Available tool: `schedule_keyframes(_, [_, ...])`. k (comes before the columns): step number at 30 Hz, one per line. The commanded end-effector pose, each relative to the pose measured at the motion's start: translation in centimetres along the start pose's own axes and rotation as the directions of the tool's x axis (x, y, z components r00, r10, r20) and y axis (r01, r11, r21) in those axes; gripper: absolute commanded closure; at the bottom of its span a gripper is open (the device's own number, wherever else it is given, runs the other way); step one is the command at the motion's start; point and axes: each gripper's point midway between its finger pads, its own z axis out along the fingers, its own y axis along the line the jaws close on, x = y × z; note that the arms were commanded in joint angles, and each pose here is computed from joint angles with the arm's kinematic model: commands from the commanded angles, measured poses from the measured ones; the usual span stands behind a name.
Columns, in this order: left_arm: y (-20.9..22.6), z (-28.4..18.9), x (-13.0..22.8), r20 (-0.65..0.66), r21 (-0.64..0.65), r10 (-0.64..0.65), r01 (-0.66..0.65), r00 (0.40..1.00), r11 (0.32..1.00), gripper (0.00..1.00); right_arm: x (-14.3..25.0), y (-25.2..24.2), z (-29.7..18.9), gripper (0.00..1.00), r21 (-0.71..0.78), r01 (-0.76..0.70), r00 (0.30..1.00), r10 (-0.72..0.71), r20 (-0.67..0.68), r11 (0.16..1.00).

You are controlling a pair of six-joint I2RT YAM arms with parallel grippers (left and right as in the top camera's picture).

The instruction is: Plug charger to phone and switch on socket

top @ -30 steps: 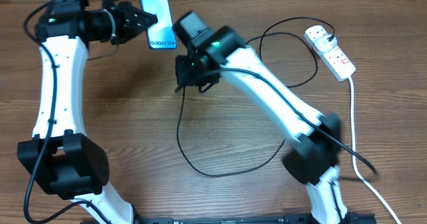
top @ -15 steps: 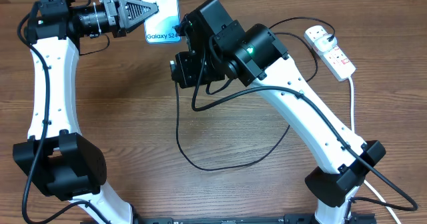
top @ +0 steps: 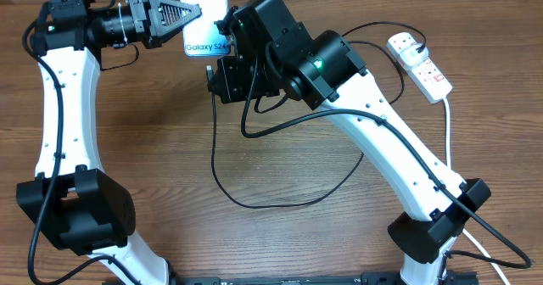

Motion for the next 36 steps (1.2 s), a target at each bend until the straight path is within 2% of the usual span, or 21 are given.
schedule_keyframes(1, [-1.3,0.8,0.6,-0.034,0.043,0.022,-0.02,0.999,0.999,0.95,-0.5,0.8,-0.4,0.96,-0.022,0.014,1.0,-0.014,0.023,1.0])
schedule_keyframes(9, [-0.5,1.0,0.9,-0.029,0.004,0.002,-0.002,1.0,1.0,0.96,-1.1,-0.6,-0.5,0.96,0.063,0.007,0.998,-0.011,0.062,0.998])
schedule_keyframes(16, [0.4,1.0,0.6,-0.01,-0.044,0.002,-0.002,1.0,0.999,0.96,-0.8,-0.6,-1.1,0.96,0.067,0.005,0.998,-0.009,0.057,0.998])
schedule_keyframes(36, [-0.1,1.0,0.8,-0.021,-0.016,0.004,-0.004,1.0,1.0,0.96,-1.2,-0.3,-2.0,0.96,0.072,0.01,0.996,-0.016,0.087,0.997])
